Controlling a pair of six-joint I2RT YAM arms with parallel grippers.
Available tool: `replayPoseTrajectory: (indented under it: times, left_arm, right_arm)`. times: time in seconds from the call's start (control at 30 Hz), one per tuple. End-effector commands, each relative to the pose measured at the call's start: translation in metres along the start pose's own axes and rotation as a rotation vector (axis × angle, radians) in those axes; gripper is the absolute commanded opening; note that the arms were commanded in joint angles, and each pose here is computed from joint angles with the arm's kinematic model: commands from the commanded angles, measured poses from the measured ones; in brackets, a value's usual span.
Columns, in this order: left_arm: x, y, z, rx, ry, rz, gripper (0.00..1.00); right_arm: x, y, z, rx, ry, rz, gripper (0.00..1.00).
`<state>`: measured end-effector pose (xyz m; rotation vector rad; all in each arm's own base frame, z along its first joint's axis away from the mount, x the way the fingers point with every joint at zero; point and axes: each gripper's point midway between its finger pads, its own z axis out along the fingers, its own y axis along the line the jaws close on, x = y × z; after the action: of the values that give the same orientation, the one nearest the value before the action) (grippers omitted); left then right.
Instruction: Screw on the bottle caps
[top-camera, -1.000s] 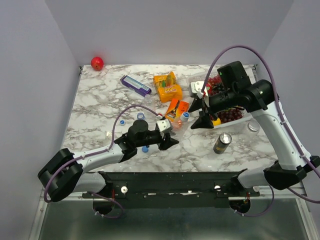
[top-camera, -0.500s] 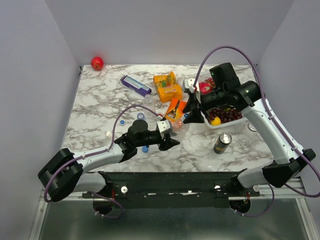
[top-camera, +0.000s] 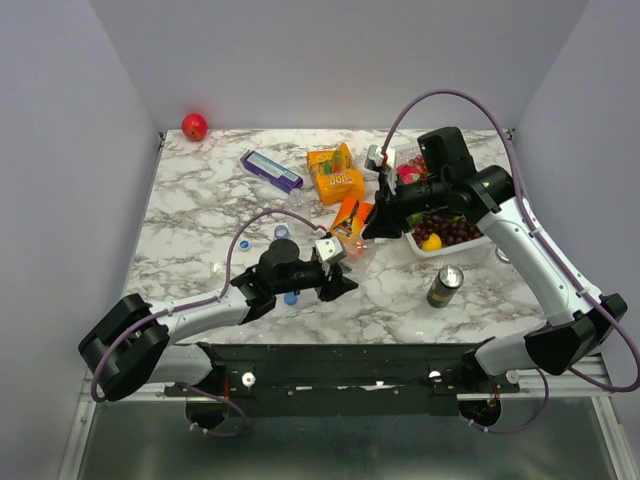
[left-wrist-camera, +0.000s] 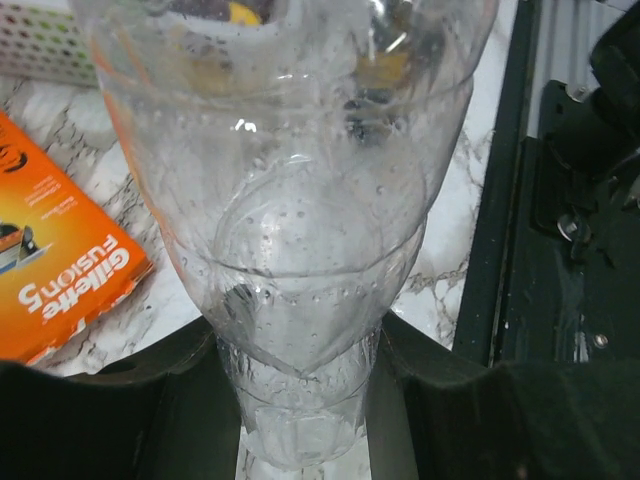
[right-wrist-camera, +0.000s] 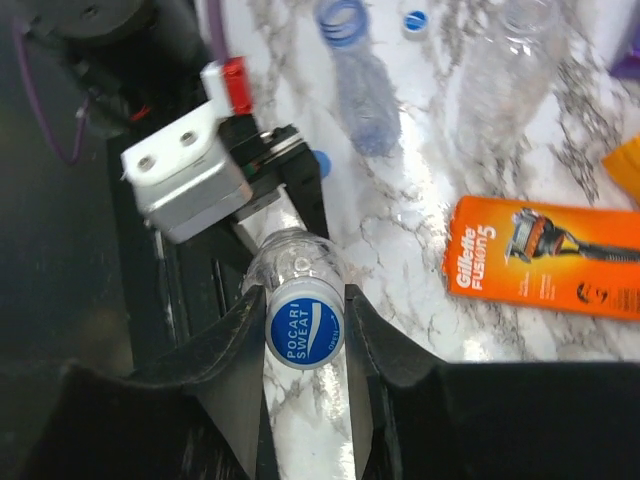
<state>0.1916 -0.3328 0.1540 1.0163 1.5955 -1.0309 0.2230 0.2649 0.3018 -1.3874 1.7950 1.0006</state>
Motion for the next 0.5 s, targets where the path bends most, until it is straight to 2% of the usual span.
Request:
replayPoseTrajectory:
  times: [0.0, 0.17, 0.37, 0.4, 0.47]
  left_arm:
    - [-0.074, 0.033, 0.010, -0.190, -0.189, -0.013, 0.00]
    - [-0.071, 0.036, 0.011, -0.208, -0.176, -0.036, 0.00]
    - [-0.048, 0.035, 0.009, -0.209, -0.102, -0.058, 0.01]
    - [-0.046, 0.034, 0.009, -0.199, -0.093, -0.057, 0.30]
    - [-0.041, 0.025, 0.010, -0.147, -0.071, -0.033, 0.52]
  right_arm:
    - [0.021, -0.024, 0.008, 0.219, 0.046, 0.393, 0.01]
    - [0.024, -0.016, 0.012, 0.201, 0.067, 0.394, 0.00]
    - [0.021, -0.030, 0.002, 0.310, 0.061, 0.367, 0.00]
    - [0.018, -0.030, 0.000, 0.309, 0.059, 0.350, 0.00]
    - [0.011, -0.032, -0.008, 0.318, 0.065, 0.259, 0.00]
